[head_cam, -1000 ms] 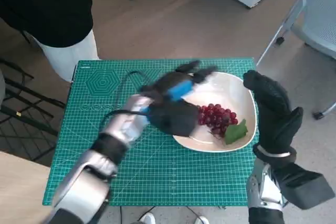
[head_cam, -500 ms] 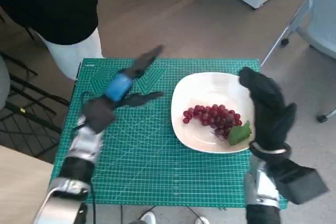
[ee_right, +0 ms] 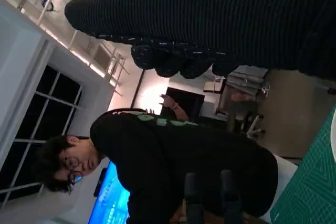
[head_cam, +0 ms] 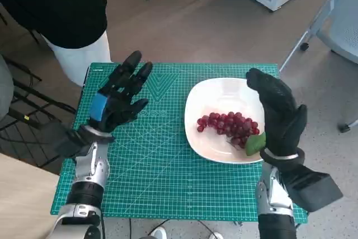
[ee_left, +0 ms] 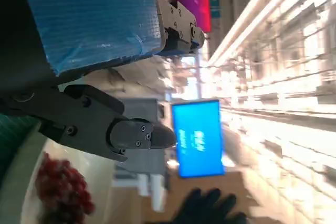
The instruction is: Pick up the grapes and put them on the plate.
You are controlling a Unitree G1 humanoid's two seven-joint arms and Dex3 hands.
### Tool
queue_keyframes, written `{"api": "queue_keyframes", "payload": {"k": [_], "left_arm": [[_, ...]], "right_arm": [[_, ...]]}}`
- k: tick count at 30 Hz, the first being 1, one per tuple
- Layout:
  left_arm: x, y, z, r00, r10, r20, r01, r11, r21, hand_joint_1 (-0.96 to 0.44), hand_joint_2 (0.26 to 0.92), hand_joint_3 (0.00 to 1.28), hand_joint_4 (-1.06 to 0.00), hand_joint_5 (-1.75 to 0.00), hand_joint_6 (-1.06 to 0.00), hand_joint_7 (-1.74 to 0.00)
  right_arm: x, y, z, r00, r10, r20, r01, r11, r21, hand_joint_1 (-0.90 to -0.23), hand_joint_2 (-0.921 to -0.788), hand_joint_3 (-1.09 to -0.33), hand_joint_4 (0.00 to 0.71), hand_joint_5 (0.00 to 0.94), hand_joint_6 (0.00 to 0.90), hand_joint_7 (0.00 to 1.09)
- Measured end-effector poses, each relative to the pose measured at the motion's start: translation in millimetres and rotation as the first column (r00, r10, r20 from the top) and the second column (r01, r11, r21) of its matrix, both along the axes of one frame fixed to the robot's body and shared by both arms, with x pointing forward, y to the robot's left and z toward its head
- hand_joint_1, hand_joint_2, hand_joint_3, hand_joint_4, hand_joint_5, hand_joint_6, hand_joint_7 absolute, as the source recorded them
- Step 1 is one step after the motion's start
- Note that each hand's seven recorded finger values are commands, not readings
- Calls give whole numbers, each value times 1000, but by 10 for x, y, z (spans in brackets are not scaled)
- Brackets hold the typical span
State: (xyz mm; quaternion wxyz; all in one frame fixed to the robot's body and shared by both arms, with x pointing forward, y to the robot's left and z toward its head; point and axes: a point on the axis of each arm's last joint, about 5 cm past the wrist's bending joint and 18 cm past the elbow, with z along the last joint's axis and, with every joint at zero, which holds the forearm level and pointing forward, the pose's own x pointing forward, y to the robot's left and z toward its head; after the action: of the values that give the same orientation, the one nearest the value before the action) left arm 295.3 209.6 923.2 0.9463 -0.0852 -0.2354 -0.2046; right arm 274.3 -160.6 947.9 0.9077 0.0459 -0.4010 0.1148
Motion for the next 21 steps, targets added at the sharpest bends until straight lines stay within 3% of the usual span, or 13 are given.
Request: {"api": "queue_keyframes", "payload": {"k": [6,15,21], "left_arm": [[-56,41,-71,1000,-3,-11,3,1000,-4,-604,921,387,-238,0,-319,-6],[-114,6,-156,997,-78,-17,77,996,-53,-615,921,404,-211,-1,-281,-3],[-119,5,-140,998,-66,2,66,995,-75,-622,921,406,-225,-8,-301,-13]], "right_arm": [[3,-7,2,1000,14,0,-14,1000,-12,-687,-921,-732,425,0,78,394],[6,-53,0,1000,19,-2,-19,999,-29,-686,-921,-730,427,1,74,404],[6,-60,-8,1000,22,-5,-22,999,-28,-685,-921,-729,428,1,72,409]]}}
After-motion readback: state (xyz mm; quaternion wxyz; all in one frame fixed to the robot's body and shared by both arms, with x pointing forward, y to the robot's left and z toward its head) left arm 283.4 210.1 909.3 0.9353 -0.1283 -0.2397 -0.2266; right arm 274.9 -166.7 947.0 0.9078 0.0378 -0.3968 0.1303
